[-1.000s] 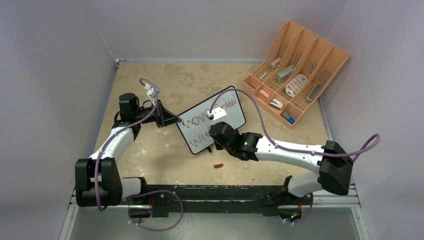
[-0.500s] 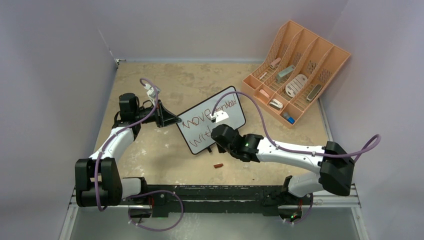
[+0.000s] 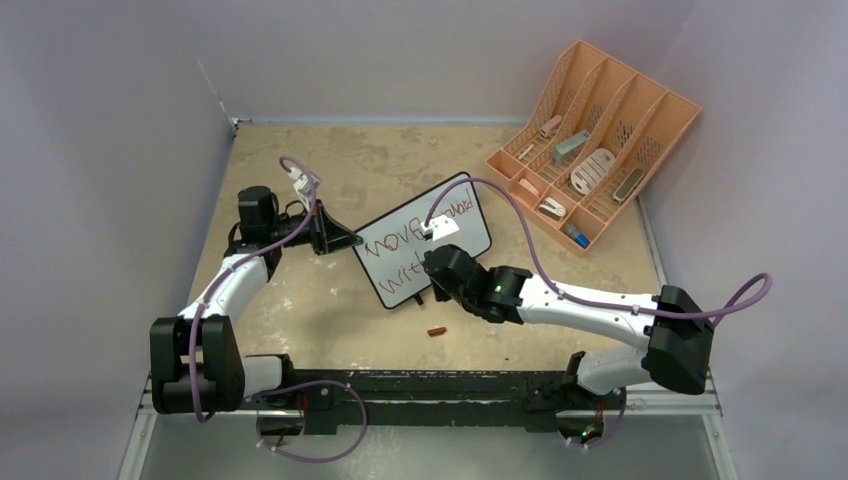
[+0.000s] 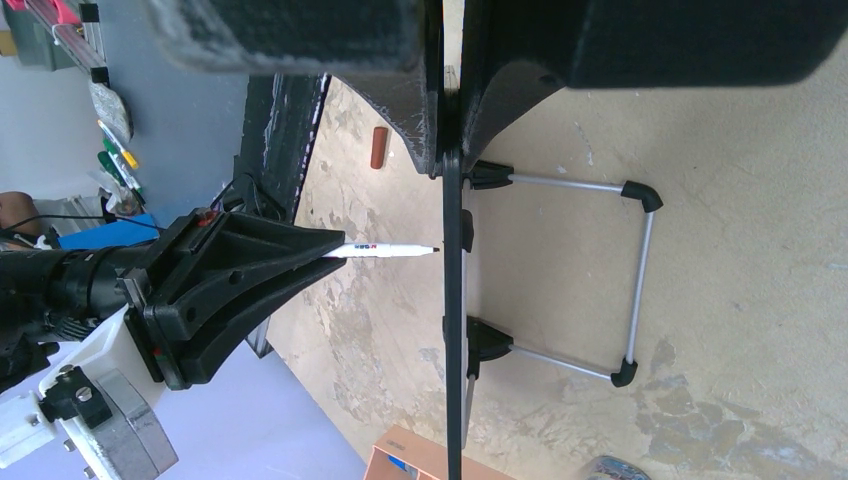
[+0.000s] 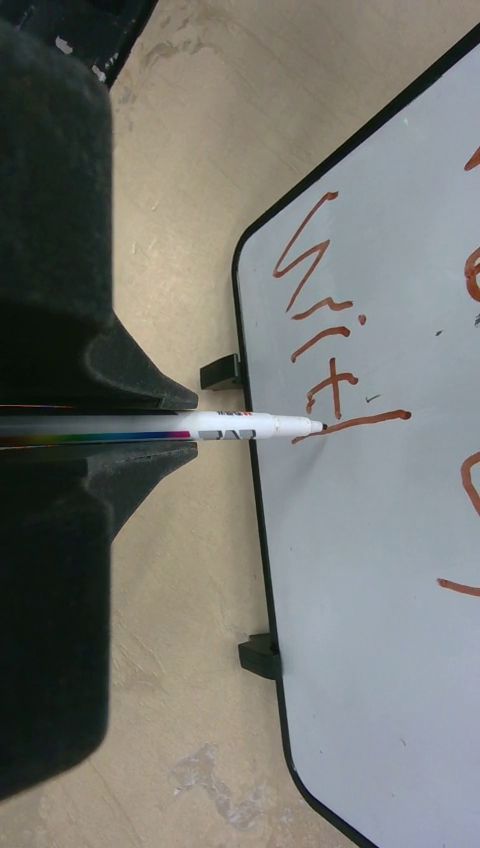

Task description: Write a sentence on the whiteboard

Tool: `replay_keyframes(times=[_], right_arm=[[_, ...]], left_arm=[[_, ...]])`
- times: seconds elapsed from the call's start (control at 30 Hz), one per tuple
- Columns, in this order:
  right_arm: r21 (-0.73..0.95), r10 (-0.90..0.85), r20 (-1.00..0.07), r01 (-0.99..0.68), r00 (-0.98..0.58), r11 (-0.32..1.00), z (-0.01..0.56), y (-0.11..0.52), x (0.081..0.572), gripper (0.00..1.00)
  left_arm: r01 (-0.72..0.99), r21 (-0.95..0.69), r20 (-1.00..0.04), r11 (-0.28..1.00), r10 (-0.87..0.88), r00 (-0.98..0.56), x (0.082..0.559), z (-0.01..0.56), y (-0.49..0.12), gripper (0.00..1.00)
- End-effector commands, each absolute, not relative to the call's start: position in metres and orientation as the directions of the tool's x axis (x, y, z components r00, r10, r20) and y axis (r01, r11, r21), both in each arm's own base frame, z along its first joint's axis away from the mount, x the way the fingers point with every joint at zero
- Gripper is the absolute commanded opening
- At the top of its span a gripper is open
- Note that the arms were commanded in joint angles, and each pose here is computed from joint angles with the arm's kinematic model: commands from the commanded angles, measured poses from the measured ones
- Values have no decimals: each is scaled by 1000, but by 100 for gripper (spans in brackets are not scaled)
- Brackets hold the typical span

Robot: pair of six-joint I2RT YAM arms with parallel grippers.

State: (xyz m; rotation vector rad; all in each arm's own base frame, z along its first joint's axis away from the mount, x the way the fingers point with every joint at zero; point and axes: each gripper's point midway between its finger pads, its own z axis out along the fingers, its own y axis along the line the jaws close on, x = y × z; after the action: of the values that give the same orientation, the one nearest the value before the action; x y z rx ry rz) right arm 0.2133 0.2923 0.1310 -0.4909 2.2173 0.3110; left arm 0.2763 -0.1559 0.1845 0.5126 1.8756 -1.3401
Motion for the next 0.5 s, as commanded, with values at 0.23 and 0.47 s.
replay_keyframes(times=[0.23,0.47], right_arm=[[68,-194,-823,-431,-534,900,153,306,230,0],[52,-200,-819,-418,-538,907,147,302,233,0]], left_arm=[[720,-589,-793,367,-91,-602,280,190,-156,0],[721,-589,-793,365,-91,-602,279,190,-156,0]])
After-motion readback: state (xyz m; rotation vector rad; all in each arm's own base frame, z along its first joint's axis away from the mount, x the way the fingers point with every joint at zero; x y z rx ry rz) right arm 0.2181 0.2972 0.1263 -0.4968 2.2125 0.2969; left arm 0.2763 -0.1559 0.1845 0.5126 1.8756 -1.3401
